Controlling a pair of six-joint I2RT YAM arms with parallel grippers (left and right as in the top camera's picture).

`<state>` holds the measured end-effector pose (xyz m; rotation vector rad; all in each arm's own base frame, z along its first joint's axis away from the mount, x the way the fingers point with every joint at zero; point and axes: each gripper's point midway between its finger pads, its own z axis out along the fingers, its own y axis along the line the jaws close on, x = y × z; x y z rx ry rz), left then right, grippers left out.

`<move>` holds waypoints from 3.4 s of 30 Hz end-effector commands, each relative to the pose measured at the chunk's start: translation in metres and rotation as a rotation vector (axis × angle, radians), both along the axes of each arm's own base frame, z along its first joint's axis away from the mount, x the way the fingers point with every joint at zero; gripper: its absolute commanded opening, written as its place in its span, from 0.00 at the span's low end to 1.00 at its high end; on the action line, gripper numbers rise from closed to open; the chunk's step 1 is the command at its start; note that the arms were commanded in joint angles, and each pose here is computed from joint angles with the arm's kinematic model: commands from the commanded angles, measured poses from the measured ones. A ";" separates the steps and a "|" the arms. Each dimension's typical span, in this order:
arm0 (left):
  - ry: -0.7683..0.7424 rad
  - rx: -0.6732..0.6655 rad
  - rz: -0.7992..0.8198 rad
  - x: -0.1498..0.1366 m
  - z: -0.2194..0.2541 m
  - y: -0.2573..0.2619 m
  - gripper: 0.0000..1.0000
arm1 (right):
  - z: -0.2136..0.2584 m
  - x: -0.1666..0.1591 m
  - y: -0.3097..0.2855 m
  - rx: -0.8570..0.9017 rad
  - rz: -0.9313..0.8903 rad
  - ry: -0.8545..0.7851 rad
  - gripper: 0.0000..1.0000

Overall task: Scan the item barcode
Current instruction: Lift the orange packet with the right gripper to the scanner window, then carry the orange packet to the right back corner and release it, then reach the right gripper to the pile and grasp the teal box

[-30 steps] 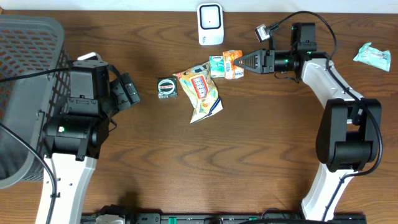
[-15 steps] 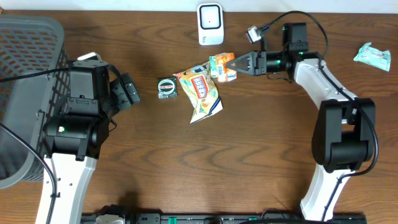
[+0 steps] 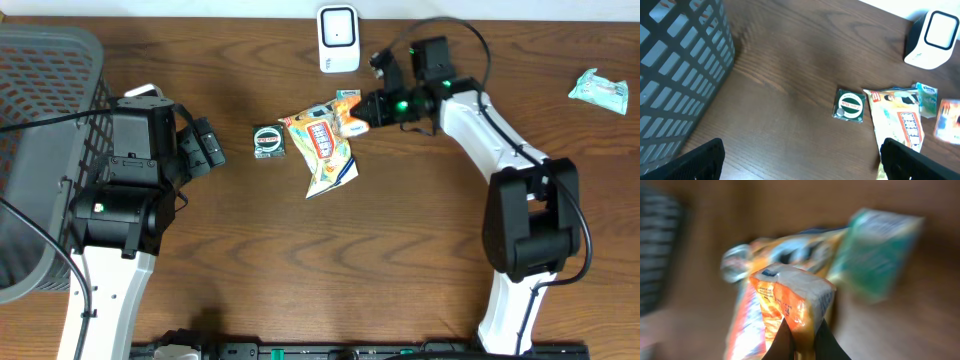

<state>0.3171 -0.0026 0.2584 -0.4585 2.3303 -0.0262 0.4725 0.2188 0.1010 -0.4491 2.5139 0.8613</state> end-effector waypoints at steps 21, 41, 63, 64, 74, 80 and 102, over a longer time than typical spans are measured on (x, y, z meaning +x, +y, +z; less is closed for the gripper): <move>-0.006 0.013 -0.001 0.000 0.002 0.002 0.98 | 0.059 0.158 0.014 -0.840 0.003 -1.114 0.01; -0.006 0.013 -0.001 0.000 0.002 0.002 0.98 | 0.066 0.191 -0.012 -0.893 -0.092 -0.988 0.01; -0.006 0.013 -0.001 0.000 0.002 0.002 0.98 | -0.004 0.066 -0.434 -1.263 -0.552 0.057 0.99; -0.006 0.013 -0.001 0.000 0.002 0.002 0.98 | -0.006 0.059 -0.442 -1.254 -0.580 0.080 0.99; -0.006 0.013 -0.001 0.000 0.002 0.002 0.98 | -0.038 0.062 -0.399 -0.851 -0.494 0.102 0.99; -0.006 0.013 -0.001 0.000 0.002 0.002 0.98 | -0.034 0.084 -0.296 -0.394 -0.291 0.019 0.99; -0.006 0.013 -0.001 0.000 0.002 0.002 0.97 | -0.042 0.060 -0.052 -0.066 -0.185 0.229 0.97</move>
